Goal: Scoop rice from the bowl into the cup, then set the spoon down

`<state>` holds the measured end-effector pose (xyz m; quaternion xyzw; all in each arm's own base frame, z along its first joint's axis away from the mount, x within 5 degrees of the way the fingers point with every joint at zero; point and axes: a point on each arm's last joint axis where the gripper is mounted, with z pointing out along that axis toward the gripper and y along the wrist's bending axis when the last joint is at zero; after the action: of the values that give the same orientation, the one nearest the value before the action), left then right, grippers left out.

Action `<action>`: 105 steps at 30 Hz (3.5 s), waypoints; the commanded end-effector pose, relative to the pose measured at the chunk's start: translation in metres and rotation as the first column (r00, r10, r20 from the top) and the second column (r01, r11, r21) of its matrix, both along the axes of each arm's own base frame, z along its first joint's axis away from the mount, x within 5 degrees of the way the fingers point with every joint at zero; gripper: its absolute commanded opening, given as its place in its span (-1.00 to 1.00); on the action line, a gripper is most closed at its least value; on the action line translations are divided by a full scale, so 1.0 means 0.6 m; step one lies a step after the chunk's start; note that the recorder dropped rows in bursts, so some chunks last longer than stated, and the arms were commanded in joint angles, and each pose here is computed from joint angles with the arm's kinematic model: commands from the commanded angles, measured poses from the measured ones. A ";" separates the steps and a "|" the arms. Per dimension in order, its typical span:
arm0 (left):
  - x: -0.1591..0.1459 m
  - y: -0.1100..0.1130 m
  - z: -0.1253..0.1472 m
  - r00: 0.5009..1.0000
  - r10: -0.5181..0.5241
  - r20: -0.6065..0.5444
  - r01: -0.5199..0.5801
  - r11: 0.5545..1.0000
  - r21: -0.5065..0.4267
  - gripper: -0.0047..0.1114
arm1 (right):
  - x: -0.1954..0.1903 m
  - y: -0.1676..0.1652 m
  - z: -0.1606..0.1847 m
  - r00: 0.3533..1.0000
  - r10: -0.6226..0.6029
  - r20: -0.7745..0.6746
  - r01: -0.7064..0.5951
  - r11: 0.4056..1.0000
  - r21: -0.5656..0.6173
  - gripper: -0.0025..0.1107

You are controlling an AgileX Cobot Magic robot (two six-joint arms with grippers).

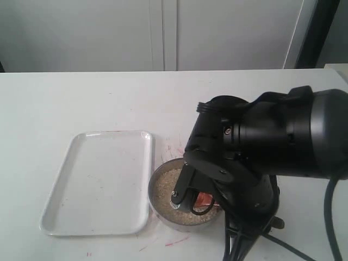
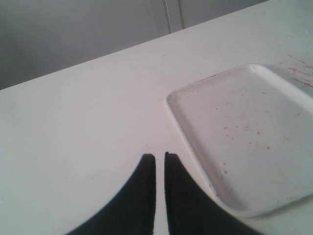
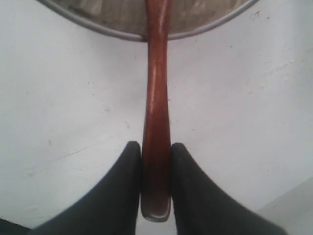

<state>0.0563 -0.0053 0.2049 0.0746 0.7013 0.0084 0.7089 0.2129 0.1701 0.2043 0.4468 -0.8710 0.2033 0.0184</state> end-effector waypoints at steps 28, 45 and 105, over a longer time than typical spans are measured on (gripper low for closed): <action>0.000 0.000 0.003 1.000 0.002 0.007 -0.001 1.000 -0.005 -0.67 | 0.002 -0.002 0.002 0.983 0.182 -0.038 -0.184 0.981 -0.065 -0.96; 0.000 0.000 0.003 1.000 0.002 0.007 -0.001 1.000 -0.005 -0.67 | -0.010 0.005 -0.003 0.996 0.068 -0.065 -0.068 0.998 0.010 -0.96; 0.000 0.000 0.003 1.000 0.002 0.007 -0.001 1.000 -0.005 -0.67 | 0.137 -0.118 0.060 0.936 -0.293 0.195 0.252 0.945 0.209 -0.96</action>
<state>0.0563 -0.0053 0.2049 0.0746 0.7013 0.0084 0.7089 0.2891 0.1021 0.2402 0.2884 -0.9410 0.1514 -0.0916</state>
